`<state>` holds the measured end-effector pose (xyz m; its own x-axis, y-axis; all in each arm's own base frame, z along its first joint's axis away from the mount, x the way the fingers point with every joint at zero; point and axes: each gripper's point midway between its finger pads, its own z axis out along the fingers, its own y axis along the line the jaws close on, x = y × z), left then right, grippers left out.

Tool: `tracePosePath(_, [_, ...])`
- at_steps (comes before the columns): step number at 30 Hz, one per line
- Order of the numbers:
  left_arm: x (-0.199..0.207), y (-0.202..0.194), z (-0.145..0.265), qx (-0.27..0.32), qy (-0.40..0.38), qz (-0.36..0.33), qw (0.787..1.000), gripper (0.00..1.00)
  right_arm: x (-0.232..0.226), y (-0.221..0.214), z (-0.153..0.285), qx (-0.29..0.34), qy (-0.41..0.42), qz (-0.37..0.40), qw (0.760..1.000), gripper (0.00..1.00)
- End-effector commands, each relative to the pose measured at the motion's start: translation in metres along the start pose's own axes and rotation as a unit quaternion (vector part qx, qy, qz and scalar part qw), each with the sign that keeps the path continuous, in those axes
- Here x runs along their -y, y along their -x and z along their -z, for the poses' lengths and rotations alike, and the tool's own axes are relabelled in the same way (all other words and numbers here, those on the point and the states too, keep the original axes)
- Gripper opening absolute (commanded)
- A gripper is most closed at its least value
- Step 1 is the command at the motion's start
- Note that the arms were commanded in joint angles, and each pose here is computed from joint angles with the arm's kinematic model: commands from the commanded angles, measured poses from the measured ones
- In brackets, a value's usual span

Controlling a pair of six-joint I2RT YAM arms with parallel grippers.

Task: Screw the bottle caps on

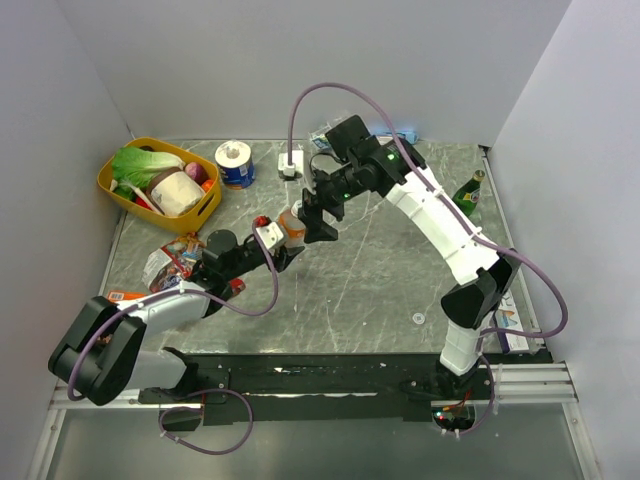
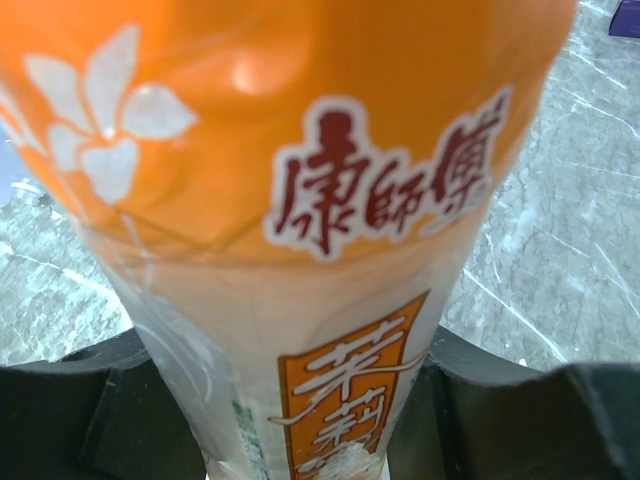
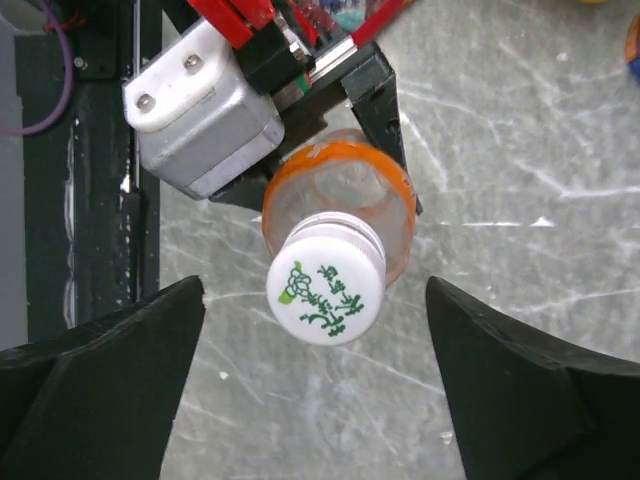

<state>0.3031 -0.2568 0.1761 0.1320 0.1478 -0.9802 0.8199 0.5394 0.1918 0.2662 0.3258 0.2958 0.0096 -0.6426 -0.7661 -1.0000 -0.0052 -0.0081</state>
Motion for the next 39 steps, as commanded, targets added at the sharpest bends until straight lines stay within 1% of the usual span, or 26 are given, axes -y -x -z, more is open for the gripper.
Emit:
tracePosePath(1, [0.001,0.027,-0.008,0.040,-0.017,-0.019,0.999,0.01,-0.010,-0.002,0.027,0.002,-0.039,0.008,0.999,0.99])
tracePosePath(2, [0.001,0.026,-0.008,0.039,-0.020,-0.020,0.999,0.01,-0.008,-0.001,0.029,0.008,-0.049,0.010,0.999,0.99])
tracePosePath(6, [0.012,0.020,-0.006,0.028,-0.047,-0.022,0.998,0.01,-0.010,-0.027,0.049,-0.021,-0.072,-0.008,0.997,0.99])
tracePosePath(7, [0.018,0.019,-0.005,0.029,-0.065,-0.023,0.997,0.01,-0.005,-0.034,0.057,-0.028,-0.077,-0.008,0.997,0.99])
tracePosePath(9, [0.028,0.013,-0.002,0.021,-0.092,-0.023,0.995,0.01,-0.009,-0.033,0.074,-0.031,-0.077,0.008,0.997,0.99])
tracePosePath(10, [0.035,0.005,0.000,0.009,-0.109,-0.024,0.994,0.01,-0.009,-0.030,0.080,-0.031,-0.074,0.053,0.995,0.99])
tracePosePath(11, [0.047,0.003,0.003,0.010,-0.143,-0.024,0.989,0.01,-0.011,-0.024,0.089,-0.029,-0.076,0.089,0.993,0.99])
tracePosePath(12, [0.054,-0.001,0.006,0.004,-0.162,-0.024,0.987,0.01,-0.023,-0.026,0.097,-0.036,-0.062,0.120,0.990,0.97])
tracePosePath(13, [0.062,-0.010,0.010,-0.010,-0.183,-0.030,0.983,0.01,-0.027,-0.021,0.101,-0.032,-0.051,0.198,0.978,0.96])
tracePosePath(14, [0.074,-0.013,0.015,-0.011,-0.218,-0.028,0.976,0.01,-0.036,-0.021,0.098,-0.032,-0.036,0.234,0.971,0.94])
tracePosePath(15, [0.079,-0.017,0.017,-0.016,-0.234,-0.030,0.972,0.01,-0.046,-0.017,0.105,-0.026,-0.041,0.273,0.961,0.92])
tracePosePath(16, [0.082,-0.019,0.018,-0.013,-0.248,-0.047,0.968,0.01,-0.048,-0.013,0.104,-0.023,-0.038,0.336,0.941,0.91])
tracePosePath(17, [0.091,-0.027,0.024,-0.027,-0.273,-0.038,0.961,0.01,-0.062,-0.015,0.101,-0.019,-0.024,0.369,0.929,0.90])
tracePosePath(18, [0.093,-0.029,0.024,-0.029,-0.285,-0.041,0.957,0.01,-0.066,-0.015,0.099,-0.015,-0.018,0.396,0.918,0.88])
tracePosePath(19, [0.095,-0.032,0.025,-0.029,-0.295,-0.055,0.954,0.01,-0.070,-0.014,0.097,-0.011,-0.010,0.440,0.898,0.87])
tracePosePath(20, [0.099,-0.038,0.029,-0.043,-0.307,-0.046,0.949,0.01,-0.079,-0.014,0.094,0.000,0.005,0.456,0.890,0.85])
tracePosePath(22, [0.101,-0.038,0.027,-0.039,-0.325,-0.055,0.943,0.01,-0.090,-0.012,0.088,0.006,0.034,0.495,0.868,0.83])
tracePosePath(23, [0.102,-0.036,0.026,-0.037,-0.330,-0.057,0.941,0.01,-0.096,-0.017,0.084,0.004,0.058,0.493,0.868,0.82])
tracePosePath(24, [0.104,-0.039,0.027,-0.041,-0.335,-0.057,0.940,0.01,-0.103,-0.016,0.081,0.009,0.074,0.504,0.860,0.81])
tracePosePath(26, [0.105,-0.039,0.026,-0.040,-0.339,-0.059,0.938,0.01,-0.110,-0.019,0.076,0.008,0.101,0.504,0.858,0.80])
tracePosePath(29, [0.107,-0.040,0.025,-0.040,-0.344,-0.064,0.936,0.01,-0.114,-0.017,0.063,0.014,0.120,0.511,0.851,0.79])
tracePosePath(31, [0.107,-0.041,0.025,-0.040,-0.345,-0.065,0.935,0.01,-0.117,-0.013,0.059,0.018,0.129,0.521,0.844,0.75])
tracePosePath(34, [0.107,-0.040,0.023,-0.041,-0.347,-0.066,0.935,0.01,-0.118,-0.020,0.049,0.002,0.153,0.500,0.852,0.74])
tracePosePath(36, [0.106,-0.040,0.021,-0.042,-0.346,-0.067,0.935,0.01,-0.117,-0.026,0.046,-0.006,0.159,0.506,0.848,0.74])
tracePosePath(39, [0.106,-0.042,0.021,-0.045,-0.346,-0.066,0.935,0.01,-0.121,-0.040,0.046,-0.020,0.167,0.501,0.849,0.74])
